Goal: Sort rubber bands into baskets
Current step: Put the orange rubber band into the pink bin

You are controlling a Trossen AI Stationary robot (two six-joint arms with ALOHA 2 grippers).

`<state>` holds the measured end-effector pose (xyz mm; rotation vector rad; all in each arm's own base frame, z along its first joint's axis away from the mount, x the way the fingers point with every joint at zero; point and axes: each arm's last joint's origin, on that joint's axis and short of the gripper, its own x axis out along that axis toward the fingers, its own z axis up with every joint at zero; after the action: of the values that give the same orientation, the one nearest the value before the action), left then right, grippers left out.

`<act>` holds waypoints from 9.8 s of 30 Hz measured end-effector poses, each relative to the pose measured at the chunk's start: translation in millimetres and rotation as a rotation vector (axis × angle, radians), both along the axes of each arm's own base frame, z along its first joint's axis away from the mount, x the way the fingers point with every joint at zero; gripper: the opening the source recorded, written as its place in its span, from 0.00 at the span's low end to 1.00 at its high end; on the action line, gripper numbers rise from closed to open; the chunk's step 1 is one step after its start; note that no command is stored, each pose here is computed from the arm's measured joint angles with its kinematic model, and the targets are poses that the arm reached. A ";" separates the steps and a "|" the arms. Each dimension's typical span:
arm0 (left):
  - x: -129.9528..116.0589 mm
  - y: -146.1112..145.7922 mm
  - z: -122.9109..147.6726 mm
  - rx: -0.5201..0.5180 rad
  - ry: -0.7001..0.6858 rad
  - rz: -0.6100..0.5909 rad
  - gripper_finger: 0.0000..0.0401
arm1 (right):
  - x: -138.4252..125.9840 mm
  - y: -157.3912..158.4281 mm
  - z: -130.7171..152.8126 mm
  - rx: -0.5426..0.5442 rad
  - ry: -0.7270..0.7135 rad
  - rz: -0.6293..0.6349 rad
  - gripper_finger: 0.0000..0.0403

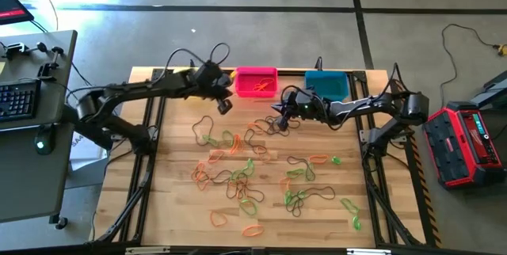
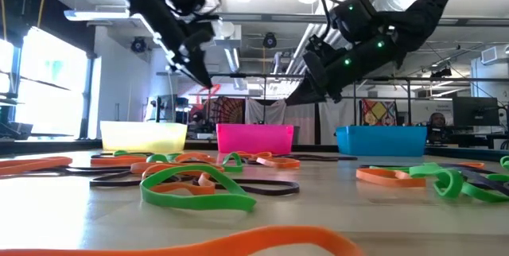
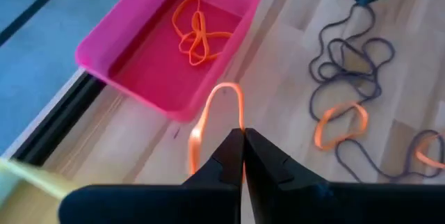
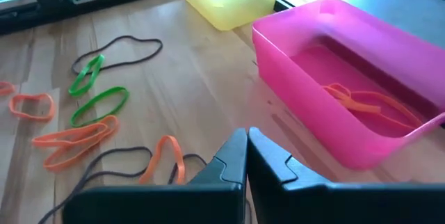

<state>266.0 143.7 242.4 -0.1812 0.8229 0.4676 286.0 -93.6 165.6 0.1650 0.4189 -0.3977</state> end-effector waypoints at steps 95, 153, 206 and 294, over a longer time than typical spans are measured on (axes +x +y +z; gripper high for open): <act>-52.3 -47.7 -50.8 0.270 -0.500 -0.115 0.12 | 51.2 37.4 -8.4 0.147 0.181 0.085 0.31; -48.1 -70.6 -52.1 0.265 -0.537 -0.212 0.12 | 72.0 14.6 -53.8 0.279 0.334 0.016 0.10; -48.1 -70.5 -51.9 0.258 -0.540 -0.160 0.12 | 86.7 -140.5 39.9 0.006 0.452 -0.105 0.00; -49.7 -72.6 -59.5 0.213 -0.471 -0.217 0.12 | 81.1 95.1 -31.6 0.321 0.670 0.217 0.01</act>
<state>216.3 71.1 182.9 -0.0009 0.3227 0.2871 367.1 1.6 133.9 0.2957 1.1525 -0.1581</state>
